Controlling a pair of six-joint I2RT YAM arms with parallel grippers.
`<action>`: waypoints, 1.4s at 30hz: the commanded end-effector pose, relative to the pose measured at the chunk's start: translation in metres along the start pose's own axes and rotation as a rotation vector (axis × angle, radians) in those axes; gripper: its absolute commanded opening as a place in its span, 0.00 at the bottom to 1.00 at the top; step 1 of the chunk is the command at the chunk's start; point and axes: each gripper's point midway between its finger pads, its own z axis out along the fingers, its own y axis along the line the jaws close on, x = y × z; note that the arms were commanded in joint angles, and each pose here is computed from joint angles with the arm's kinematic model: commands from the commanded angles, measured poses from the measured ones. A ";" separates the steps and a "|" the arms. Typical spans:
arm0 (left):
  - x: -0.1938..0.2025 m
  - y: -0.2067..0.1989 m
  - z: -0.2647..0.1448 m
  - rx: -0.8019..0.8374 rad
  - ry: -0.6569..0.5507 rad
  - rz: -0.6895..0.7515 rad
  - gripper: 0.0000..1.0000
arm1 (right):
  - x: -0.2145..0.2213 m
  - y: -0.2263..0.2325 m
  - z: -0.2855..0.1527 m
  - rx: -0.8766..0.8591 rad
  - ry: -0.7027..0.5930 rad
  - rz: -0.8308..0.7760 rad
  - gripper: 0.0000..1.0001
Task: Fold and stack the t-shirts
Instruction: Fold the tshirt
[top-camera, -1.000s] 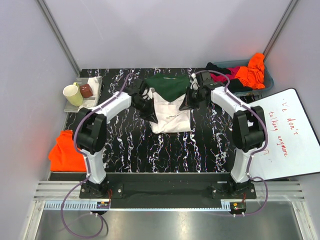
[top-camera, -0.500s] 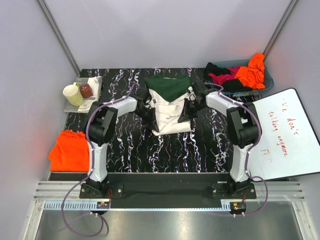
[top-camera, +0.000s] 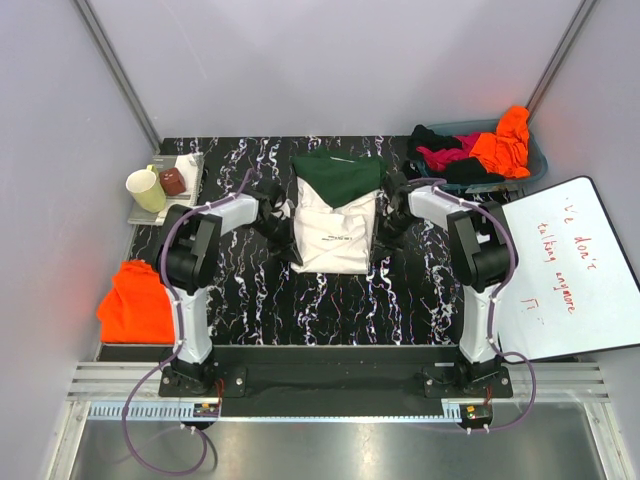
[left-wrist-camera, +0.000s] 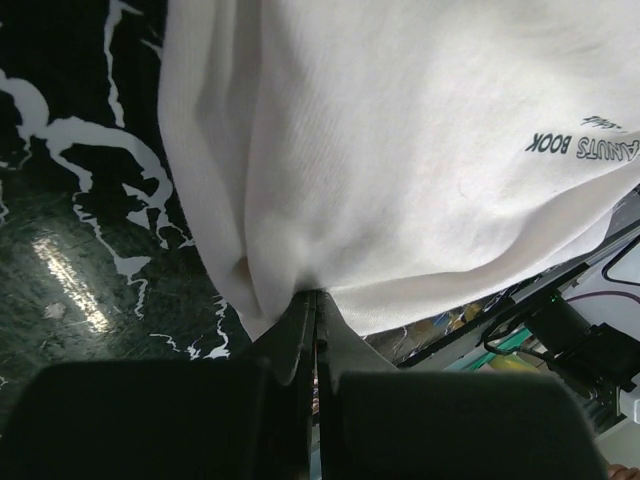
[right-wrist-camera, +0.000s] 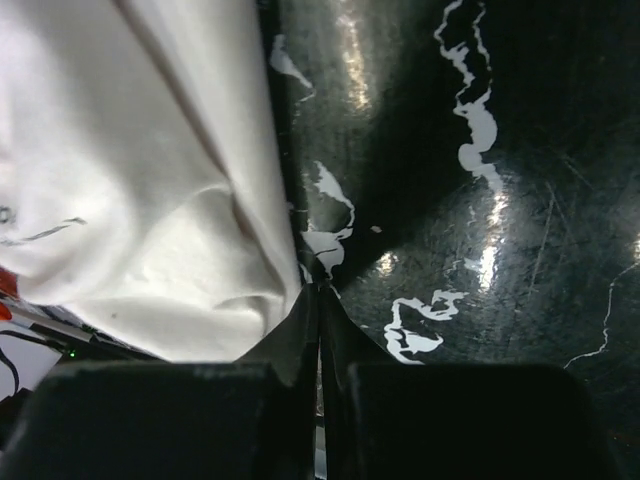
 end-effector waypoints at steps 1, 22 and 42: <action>0.011 0.037 0.005 -0.133 0.019 0.015 0.00 | 0.003 -0.004 0.000 0.030 0.012 -0.009 0.00; -0.009 -0.020 -0.066 -0.036 -0.156 0.186 0.00 | 0.075 0.101 -0.009 -0.088 0.016 -0.400 0.00; -0.008 -0.004 -0.067 -0.079 -0.160 0.212 0.13 | 0.067 0.103 -0.046 -0.081 -0.040 -0.353 0.07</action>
